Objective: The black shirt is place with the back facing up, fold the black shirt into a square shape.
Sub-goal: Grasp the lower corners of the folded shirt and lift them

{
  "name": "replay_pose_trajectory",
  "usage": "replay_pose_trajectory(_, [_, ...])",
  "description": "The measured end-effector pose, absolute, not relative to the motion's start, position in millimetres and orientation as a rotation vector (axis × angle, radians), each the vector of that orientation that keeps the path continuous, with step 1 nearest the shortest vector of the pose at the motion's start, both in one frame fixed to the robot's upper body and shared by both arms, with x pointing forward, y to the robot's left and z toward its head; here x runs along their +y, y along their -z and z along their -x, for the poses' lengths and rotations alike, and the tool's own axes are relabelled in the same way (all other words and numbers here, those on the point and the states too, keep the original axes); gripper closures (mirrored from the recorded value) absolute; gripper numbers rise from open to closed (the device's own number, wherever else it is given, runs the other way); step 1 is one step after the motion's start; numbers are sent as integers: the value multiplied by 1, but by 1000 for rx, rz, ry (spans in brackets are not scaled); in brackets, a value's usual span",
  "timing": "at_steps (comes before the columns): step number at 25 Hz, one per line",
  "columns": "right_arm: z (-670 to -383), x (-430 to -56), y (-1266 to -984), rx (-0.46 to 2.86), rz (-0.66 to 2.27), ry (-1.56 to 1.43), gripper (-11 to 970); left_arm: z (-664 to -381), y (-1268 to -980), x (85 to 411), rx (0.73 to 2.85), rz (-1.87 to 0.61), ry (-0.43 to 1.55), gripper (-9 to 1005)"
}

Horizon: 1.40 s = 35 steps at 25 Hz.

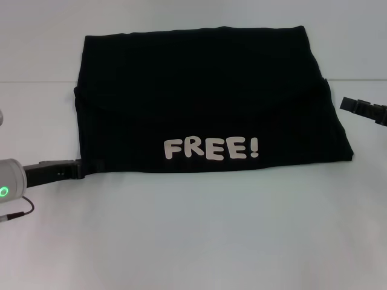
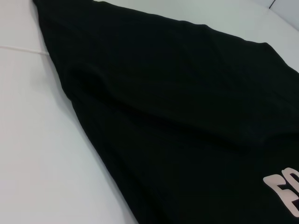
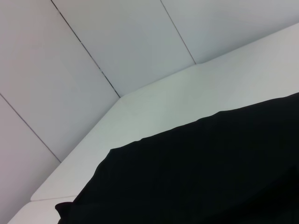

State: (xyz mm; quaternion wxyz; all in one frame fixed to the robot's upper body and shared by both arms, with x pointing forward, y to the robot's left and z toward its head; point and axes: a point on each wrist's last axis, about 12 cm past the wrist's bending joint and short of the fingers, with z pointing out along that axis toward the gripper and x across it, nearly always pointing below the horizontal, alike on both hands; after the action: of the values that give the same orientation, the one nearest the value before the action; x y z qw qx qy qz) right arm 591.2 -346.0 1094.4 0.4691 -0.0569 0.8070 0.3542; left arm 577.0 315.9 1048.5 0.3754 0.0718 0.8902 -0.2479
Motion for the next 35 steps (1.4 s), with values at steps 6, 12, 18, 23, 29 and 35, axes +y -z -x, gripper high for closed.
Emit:
replay_pose_trajectory(6, [-591,-346,-1095,1983,157,-868,386,-580,-1052,315,2275,-204,626,550])
replay_pose_trajectory(12, [-594,-353,-1094,2043,161,-821,392,-585,-1054,314,2277,-230,603,689])
replay_pose_trajectory(18, [-607,-364,-1098,2230,154,-705,397,-587,-1062,316,2272,-273,605,885])
replay_pose_trajectory(23, [-617,-354,-1098,2304,216,-628,401,-584,-1067,320,2266,-296,632,992])
replay_pose_trajectory(29, [-624,-332,-1086,2351,284,-551,407,-584,-1067,321,2265,-295,630,990])
replay_pose_trajectory(35, [-622,-323,-1079,2361,345,-526,412,-586,-1068,321,2262,-296,624,987])
